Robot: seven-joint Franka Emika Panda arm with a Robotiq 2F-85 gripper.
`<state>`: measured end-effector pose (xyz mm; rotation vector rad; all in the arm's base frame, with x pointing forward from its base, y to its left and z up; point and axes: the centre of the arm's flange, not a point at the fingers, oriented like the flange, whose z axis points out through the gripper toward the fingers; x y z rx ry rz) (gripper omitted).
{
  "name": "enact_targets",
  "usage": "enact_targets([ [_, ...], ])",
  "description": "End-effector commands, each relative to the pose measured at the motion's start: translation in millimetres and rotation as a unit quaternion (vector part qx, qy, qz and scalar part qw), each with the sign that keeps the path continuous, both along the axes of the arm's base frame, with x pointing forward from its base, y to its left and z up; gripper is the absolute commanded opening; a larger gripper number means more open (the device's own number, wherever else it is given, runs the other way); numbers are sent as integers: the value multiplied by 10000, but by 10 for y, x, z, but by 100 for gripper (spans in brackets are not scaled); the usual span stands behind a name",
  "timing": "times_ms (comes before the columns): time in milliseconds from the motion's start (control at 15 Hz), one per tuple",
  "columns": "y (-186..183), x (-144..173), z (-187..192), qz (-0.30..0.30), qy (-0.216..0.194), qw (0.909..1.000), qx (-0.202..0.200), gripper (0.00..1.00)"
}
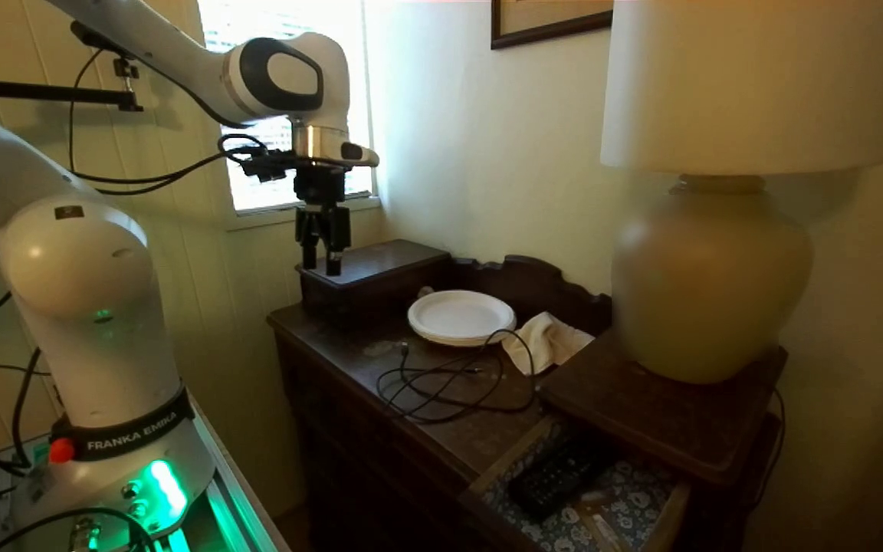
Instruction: Close the drawer completely
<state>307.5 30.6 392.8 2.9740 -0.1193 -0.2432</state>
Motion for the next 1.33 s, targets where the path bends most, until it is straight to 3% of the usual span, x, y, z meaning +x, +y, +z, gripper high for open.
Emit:
enact_targets([
  [0, 1, -1, 0, -14, -1, 10000, -5, 100],
  [400, -91, -2, 55, -74, -78, 9998, -194, 100],
  [933, -1009, -437, -452, -601, -28, 9974, -400, 100],
  [1267, -1428, -416, -711, -710, 88, 9971, -267, 100],
])
